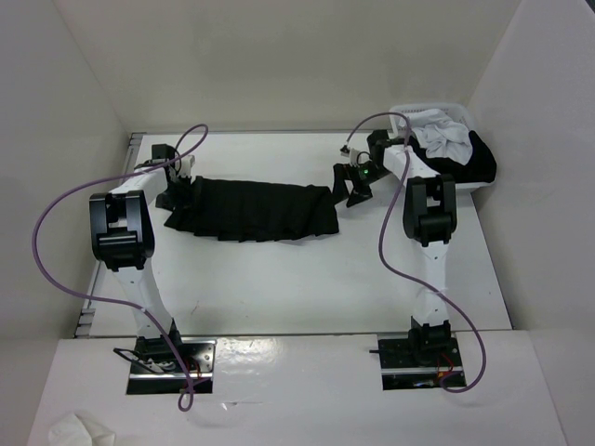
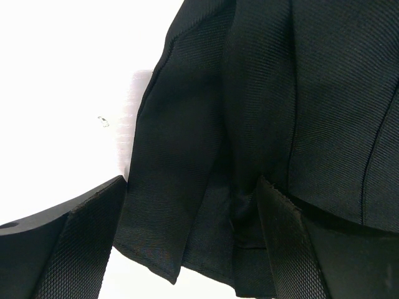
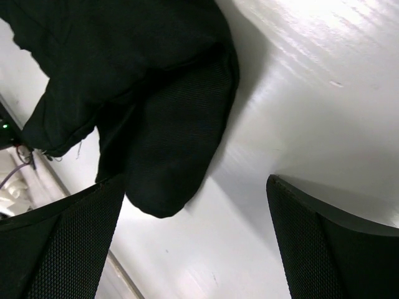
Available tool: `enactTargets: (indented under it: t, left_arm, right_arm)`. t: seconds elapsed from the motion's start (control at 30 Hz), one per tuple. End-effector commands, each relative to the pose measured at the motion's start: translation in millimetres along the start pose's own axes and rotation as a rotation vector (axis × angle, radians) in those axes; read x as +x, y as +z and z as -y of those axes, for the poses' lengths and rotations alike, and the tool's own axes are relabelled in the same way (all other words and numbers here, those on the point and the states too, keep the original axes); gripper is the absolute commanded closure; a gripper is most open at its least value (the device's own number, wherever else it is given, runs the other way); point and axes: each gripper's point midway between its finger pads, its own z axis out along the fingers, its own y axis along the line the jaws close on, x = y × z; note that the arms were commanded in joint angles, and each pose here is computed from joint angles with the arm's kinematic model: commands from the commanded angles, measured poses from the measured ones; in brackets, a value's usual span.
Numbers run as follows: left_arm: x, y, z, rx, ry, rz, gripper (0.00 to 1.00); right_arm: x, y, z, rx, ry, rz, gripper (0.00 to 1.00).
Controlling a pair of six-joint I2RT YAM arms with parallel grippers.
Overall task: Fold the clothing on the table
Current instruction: Fold the skirt
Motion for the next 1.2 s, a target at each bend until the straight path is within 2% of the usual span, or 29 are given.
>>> enactTargets:
  t: [0.0, 0.33, 0.47, 0.77, 0.83, 0.9, 1.0, 1.03, 1.1, 1.13, 1.17]
  left_arm:
    - [5, -4, 2, 0.008, -0.004, -0.031, 0.1]
    - [4, -14, 2, 0.006, -0.003, -0.014, 0.1]
    - [6, -19, 3, 0.006, 0.006, -0.014, 0.1]
    - [12, -27, 4, 0.007, 0.006, -0.025, 0.1]
    - [16, -26, 4, 0.009, 0.005, -0.034, 0.1]
    - [16, -29, 4, 0.009, 0.014, -0.034, 0.1]
    - [14, -32, 3, -0.002, 0.015, -0.026, 0.1]
    - [14, -32, 3, -0.002, 0.015, -0.026, 0.1]
    - [14, -32, 3, -0.002, 0.015, -0.026, 0.1]
    - [14, -32, 3, -0.002, 0.015, -0.026, 0.1]
    - [14, -32, 3, -0.002, 0.015, -0.026, 0.1]
  right_arm:
    - [11, 11, -9, -0.049, -0.006, -0.028, 0.02]
    - [13, 27, -29, -0.066, -0.053, -0.057, 0.02]
    - [18, 45, -40, -0.082, -0.073, -0.1, 0.02]
    - [5, 68, -57, -0.106, -0.108, -0.118, 0.02]
    - [4, 72, -55, -0.115, -0.104, -0.121, 0.05]
    - [4, 74, -53, -0.116, -0.097, -0.128, 0.11]
    - [5, 79, -54, -0.11, -0.105, -0.135, 0.35]
    - [5, 79, -51, -0.098, -0.105, -0.137, 0.52]
    - [5, 79, -49, -0.081, -0.098, -0.139, 0.69]
    - [5, 79, -47, -0.07, -0.098, -0.141, 0.83]
    - [3, 76, -47, -0.057, -0.105, -0.136, 0.9]
